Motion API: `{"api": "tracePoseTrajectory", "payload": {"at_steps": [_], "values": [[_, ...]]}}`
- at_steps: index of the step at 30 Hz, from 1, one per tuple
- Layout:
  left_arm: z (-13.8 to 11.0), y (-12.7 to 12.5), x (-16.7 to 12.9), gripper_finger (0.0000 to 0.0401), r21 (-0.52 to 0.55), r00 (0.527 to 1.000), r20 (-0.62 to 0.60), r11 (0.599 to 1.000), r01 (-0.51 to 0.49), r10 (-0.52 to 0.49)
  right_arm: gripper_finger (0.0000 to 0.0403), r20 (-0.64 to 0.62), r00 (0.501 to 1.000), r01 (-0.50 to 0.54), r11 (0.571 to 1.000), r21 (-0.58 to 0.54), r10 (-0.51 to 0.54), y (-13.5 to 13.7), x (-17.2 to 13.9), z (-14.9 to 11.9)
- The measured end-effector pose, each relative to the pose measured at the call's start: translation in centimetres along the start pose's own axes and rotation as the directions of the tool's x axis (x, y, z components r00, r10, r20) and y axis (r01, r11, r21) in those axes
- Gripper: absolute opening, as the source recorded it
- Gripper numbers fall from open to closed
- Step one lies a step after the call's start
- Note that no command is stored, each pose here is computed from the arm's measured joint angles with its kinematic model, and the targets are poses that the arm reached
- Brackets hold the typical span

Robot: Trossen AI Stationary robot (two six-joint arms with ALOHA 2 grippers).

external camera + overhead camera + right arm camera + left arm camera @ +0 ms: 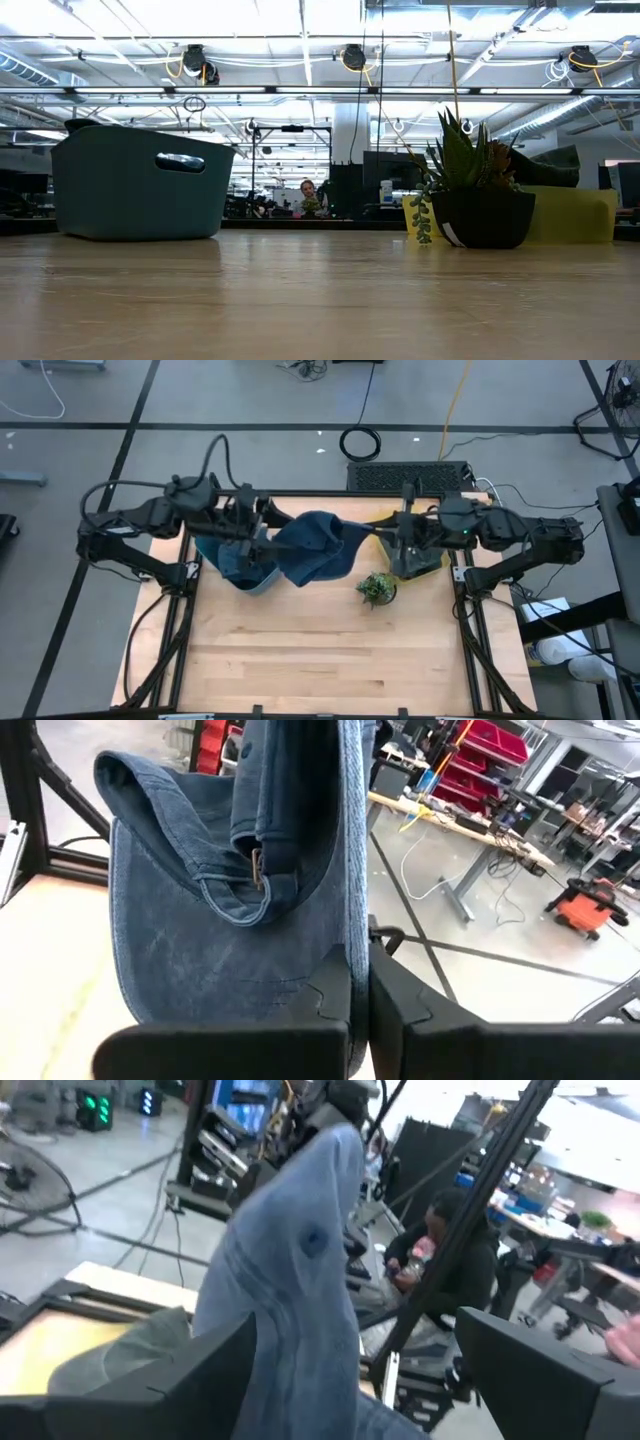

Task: Pick & Place hat
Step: Put the blue cap into the blue bin

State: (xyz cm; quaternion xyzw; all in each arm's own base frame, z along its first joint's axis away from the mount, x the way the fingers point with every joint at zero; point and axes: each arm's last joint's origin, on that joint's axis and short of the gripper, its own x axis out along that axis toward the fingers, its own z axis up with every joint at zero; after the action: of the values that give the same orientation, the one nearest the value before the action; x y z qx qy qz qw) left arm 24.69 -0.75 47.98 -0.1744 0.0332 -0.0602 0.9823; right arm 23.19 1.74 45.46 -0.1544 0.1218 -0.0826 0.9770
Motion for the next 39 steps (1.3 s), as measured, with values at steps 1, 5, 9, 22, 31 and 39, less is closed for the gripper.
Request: {"api": "tracePoseTrajectory", "payload": {"at_steps": [1,5,9,22,31,39], "values": [[-0.1,0.0,0.1,0.0351,-0.001,1.000,-0.013,1.000,0.007,-0.007,0.0000,0.000,1.000,-0.004,1.000,-0.001,0.004,0.1,-0.1,0.0],[-0.8,0.4,0.3,0.0351,-0.026,0.997,-0.080,1.000,-0.016,0.014,0.0000,0.017,1.000,-0.020,1.000,-0.007,0.020,0.3,-0.7,0.3],[-1.1,0.8,0.3,0.0351,-0.095,0.993,-0.116,0.994,-0.048,0.037,0.0000,0.036,0.999,-0.015,1.000,0.000,0.015,0.0,-1.4,0.5],[-1.2,1.1,0.2,0.0351,-0.194,0.988,-0.114,0.973,-0.129,0.108,0.0000,0.016,1.000,-0.022,1.000,0.000,0.022,0.0,-1.5,0.2],[-1.3,1.1,0.2,0.0350,-0.225,0.986,-0.116,0.964,-0.142,0.118,0.0000,0.016,1.000,-0.022,1.000,-0.013,0.022,0.1,-1.5,0.2],[-1.3,1.1,0.2,0.0252,-0.231,0.988,-0.122,0.965,-0.125,0.099,0.0000,0.014,1.000,-0.021,1.000,-0.015,0.021,0.1,-1.5,0.2]]}}
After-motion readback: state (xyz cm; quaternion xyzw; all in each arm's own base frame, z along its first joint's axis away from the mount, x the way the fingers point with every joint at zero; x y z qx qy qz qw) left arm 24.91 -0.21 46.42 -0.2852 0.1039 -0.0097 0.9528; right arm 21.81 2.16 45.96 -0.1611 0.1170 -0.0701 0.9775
